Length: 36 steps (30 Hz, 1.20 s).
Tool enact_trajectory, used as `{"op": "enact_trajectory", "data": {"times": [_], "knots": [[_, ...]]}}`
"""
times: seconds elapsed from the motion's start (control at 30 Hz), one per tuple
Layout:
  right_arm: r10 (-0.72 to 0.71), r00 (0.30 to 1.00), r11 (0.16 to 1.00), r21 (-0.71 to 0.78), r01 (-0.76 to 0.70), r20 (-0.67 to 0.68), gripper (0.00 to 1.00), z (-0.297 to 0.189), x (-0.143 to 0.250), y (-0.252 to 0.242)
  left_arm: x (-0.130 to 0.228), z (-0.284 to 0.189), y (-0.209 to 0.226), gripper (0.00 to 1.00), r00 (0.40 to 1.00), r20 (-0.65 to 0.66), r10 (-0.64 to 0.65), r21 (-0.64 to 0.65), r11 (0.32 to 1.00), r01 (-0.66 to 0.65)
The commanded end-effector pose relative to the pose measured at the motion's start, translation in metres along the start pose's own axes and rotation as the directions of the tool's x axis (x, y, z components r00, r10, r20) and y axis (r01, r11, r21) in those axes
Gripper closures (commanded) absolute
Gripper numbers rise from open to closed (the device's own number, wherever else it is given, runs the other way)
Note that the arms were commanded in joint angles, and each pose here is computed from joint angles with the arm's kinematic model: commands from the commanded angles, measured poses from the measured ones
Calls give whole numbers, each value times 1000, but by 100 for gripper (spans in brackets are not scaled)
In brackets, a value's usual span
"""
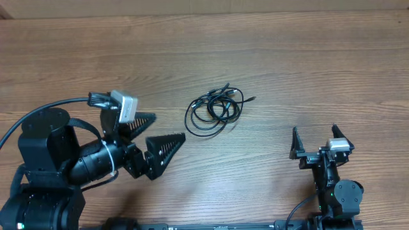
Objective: Untangle cables
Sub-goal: 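Raise the left arm and swing the left gripper over the cable bundle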
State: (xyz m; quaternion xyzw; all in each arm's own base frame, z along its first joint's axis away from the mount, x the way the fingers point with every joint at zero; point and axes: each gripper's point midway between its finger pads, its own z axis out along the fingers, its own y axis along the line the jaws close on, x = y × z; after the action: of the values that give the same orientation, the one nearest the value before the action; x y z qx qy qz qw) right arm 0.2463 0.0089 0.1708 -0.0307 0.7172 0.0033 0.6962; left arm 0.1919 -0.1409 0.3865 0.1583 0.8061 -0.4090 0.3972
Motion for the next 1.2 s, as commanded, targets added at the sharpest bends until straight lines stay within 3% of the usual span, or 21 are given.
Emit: {"op": "enact_trajectory", "data": {"times": [0.0,0.2,0.47,0.83,1.17], "knots": [[-5,1000,1000,1,5,6,0,0,1,1,-4,-7,-26,0,1000,7,2,114,993,-2],[-5,1000,1000,1,5,6,0,0,1,1,-3,-6,-23,0,999,-1,-38,90,995,38],[-5,1000,1000,1,5,6,0,0,1,1,5,4,-4,0,998,-29,-62,-64,996,60],[-5,1000,1000,1,5,6,0,0,1,1,30,26,30,0,941,-307,-146,-373,928,22],[-5,1000,1000,1,5,6,0,0,1,1,47,63,50,1,869,-443,-219,-415,910,18]]}}
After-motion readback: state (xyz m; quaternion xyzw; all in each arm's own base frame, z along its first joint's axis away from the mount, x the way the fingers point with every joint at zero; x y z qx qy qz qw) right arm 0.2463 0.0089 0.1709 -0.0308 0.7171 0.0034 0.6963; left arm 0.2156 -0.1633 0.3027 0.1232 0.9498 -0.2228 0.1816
